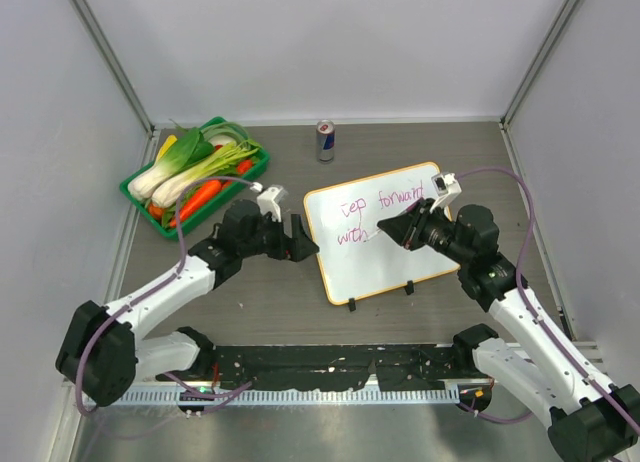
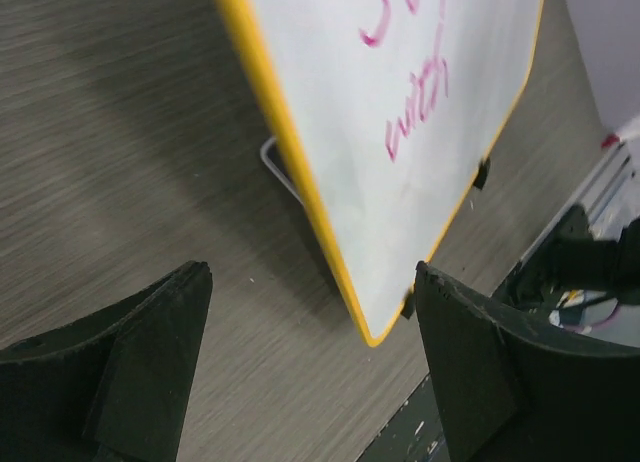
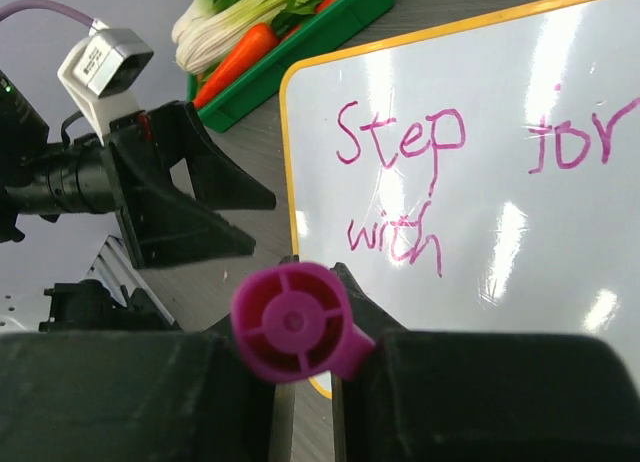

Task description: Write a sentence on the whiteboard

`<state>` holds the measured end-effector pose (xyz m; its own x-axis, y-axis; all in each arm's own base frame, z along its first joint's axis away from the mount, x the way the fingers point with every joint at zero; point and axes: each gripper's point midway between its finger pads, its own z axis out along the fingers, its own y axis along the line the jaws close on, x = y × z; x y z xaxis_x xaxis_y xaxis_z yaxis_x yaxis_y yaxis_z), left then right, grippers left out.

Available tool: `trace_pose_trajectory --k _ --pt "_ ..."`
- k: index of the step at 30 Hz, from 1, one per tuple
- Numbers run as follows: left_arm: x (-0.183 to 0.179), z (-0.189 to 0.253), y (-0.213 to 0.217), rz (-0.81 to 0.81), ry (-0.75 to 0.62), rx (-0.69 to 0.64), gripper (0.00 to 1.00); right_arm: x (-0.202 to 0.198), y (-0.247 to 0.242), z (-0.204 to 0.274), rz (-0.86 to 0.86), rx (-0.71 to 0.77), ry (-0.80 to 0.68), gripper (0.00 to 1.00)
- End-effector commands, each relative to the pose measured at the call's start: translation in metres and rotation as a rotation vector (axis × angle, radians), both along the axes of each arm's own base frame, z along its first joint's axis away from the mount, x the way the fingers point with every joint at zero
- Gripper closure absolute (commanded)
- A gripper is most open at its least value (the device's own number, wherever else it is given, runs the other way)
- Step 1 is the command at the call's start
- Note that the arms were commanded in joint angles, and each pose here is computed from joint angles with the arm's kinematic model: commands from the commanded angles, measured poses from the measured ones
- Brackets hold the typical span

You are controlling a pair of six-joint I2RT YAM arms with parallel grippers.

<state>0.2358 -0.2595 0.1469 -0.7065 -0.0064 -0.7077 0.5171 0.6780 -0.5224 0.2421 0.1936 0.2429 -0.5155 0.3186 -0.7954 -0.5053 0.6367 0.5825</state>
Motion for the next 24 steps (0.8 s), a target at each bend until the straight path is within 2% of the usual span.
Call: trace_pose_trajectory --k 1,7,10,13,14,18,22,24 --pt "0.033 0.023 0.004 0.084 -0.007 -0.187 0.15 0.008 -0.01 0.019 -0.06 -0.017 -0.067 0.98" --pt "0.051 0.044 -0.013 -0.045 -0.015 -0.444 0.22 0.008 -0.012 0.018 -0.071 -0.021 -0.071 0.98" --pt "0.058 0.047 -0.024 -0.109 -0.023 -0.499 0.26 0.008 -0.012 0.018 -0.071 -0.023 -0.069 0.99" --pt "0.067 0.044 -0.031 -0.148 -0.027 -0.53 0.36 0.008 -0.012 0.019 -0.071 -0.025 -0.075 0.98" --pt "0.067 0.04 -0.034 -0.171 -0.017 -0.533 0.44 0.008 -0.012 0.019 -0.072 -0.029 -0.076 0.99" --pt "0.062 0.024 -0.035 -0.241 0.003 -0.567 0.69 0.009 -0.015 0.021 -0.083 -0.04 -0.085 0.98" --pt "0.062 0.007 -0.025 -0.255 0.035 -0.577 0.98 0.009 -0.017 0.022 -0.091 -0.045 -0.09 0.99" --pt "0.064 0.005 -0.017 -0.256 0.037 -0.588 1.0 0.01 -0.017 0.021 -0.092 -0.05 -0.087 0.99"
